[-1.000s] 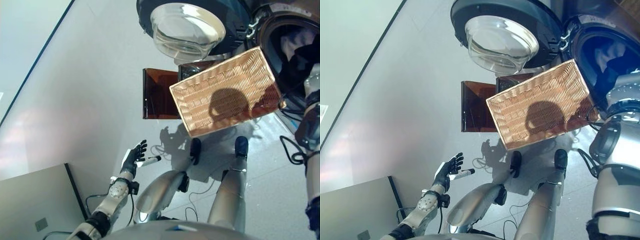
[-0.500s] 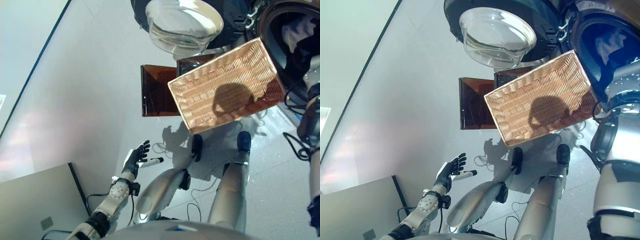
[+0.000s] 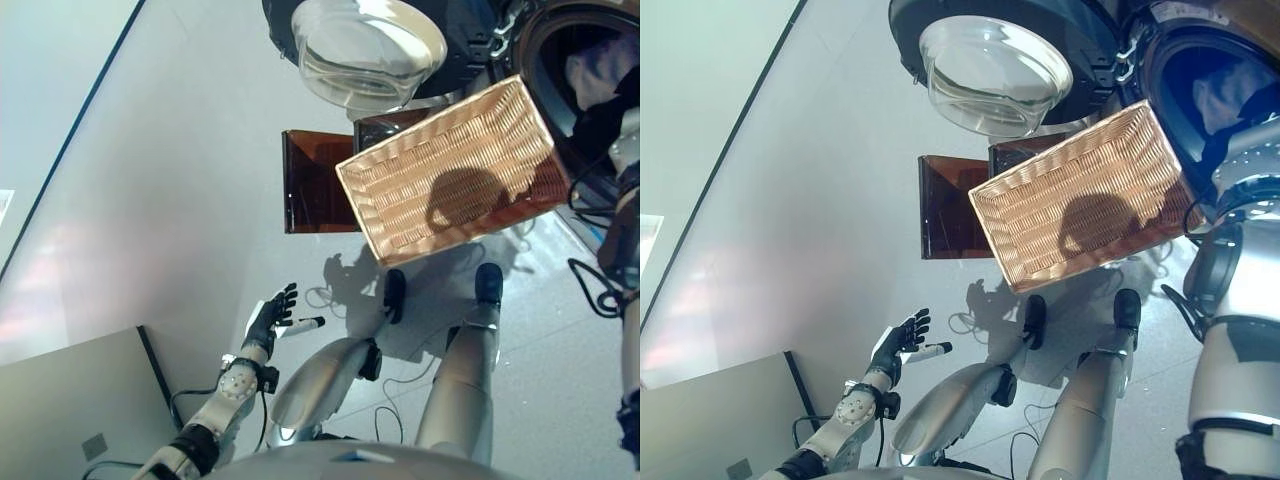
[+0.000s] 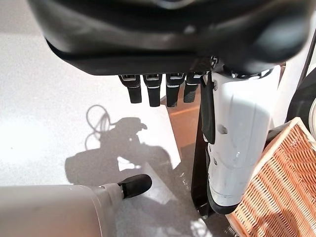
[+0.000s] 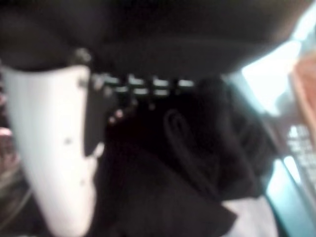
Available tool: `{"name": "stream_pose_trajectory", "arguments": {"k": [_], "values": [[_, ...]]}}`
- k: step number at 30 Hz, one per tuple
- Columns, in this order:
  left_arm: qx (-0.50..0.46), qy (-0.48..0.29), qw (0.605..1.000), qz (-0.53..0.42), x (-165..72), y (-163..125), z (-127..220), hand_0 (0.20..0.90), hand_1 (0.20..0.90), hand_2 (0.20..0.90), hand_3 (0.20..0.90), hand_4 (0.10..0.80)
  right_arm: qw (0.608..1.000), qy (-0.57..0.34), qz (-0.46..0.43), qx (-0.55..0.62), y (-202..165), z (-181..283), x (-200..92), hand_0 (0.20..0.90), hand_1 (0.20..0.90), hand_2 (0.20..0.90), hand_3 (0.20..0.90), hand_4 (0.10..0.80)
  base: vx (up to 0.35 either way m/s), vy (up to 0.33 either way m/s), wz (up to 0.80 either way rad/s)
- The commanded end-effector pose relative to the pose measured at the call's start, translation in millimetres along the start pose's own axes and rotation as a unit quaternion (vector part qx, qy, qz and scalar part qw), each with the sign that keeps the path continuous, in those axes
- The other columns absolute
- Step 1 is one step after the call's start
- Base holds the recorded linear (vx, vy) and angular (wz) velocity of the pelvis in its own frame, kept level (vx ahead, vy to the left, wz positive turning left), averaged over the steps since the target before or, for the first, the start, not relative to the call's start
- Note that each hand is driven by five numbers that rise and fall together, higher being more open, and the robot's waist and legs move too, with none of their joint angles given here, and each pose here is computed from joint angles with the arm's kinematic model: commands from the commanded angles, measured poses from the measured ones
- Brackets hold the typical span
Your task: Pick up the clothes and place them into the washing machine
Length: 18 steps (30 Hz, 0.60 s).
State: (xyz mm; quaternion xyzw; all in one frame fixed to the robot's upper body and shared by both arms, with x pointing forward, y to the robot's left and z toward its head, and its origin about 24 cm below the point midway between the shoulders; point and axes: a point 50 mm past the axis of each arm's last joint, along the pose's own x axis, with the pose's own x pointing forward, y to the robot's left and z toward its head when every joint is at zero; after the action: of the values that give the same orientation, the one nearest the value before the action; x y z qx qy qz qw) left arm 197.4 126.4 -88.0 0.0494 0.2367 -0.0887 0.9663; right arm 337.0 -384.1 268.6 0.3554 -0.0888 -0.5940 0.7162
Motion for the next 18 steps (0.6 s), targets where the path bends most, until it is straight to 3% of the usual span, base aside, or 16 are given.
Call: {"name": "stream_pose_trajectory", "arguments": {"k": [1, 9, 12, 13, 14, 17, 18], "values": [[-0.01, 0.023, 0.999, 0.044, -11, 12, -19, 0.9, 0.9, 0.9, 0.9, 0.8, 0.959, -0.273, 0.002, 0.078, -8, 171, -9, 0.9, 0.9, 0.9, 0.9, 0.8, 0.0, 0.0, 0.0], [-0.002, 0.017, 0.999, 0.045, -13, 16, -18, 0.9, 0.9, 0.9, 0.9, 0.8, 0.944, -0.322, -0.038, -0.065, -12, 164, -3, 0.9, 0.9, 0.9, 0.9, 0.8, 0.0, 0.0, 0.0], [-0.001, 0.011, 0.999, 0.053, -13, 21, -16, 0.9, 0.9, 0.9, 0.9, 0.8, 0.892, -0.389, -0.053, -0.225, -5, 154, -5, 0.9, 0.9, 0.9, 0.9, 0.8, -0.024, 0.011, -0.07], [-0.002, 0.011, 0.998, 0.056, -14, 23, -17, 0.9, 0.9, 0.9, 0.9, 0.8, 0.853, -0.413, -0.068, -0.311, -6, 147, -1, 0.9, 0.9, 0.9, 0.9, 0.8, -0.026, 0.004, -0.05], [-0.003, 0.011, 0.998, 0.056, -13, 22, -17, 0.9, 0.9, 0.9, 0.9, 0.8, 0.853, -0.414, -0.068, -0.311, -5, 147, -2, 0.9, 0.9, 0.9, 0.9, 0.8, -0.02, 0.004, -0.04], [-0.003, 0.01, 0.998, 0.057, -13, 23, -18, 0.9, 0.9, 0.9, 0.9, 0.8, 0.767, -0.459, -0.087, -0.44, -7, 140, 2, 0.9, 0.9, 0.9, 0.9, 0.8, 0.0, 0.0, 0.0], [-0.004, 0.01, 0.998, 0.057, -13, 23, -18, 0.9, 0.9, 0.9, 0.9, 0.8, 0.767, -0.46, -0.087, -0.439, -6, 140, 1, 0.9, 0.9, 0.9, 0.9, 0.8, 0.0, 0.0, 0.0]]}}
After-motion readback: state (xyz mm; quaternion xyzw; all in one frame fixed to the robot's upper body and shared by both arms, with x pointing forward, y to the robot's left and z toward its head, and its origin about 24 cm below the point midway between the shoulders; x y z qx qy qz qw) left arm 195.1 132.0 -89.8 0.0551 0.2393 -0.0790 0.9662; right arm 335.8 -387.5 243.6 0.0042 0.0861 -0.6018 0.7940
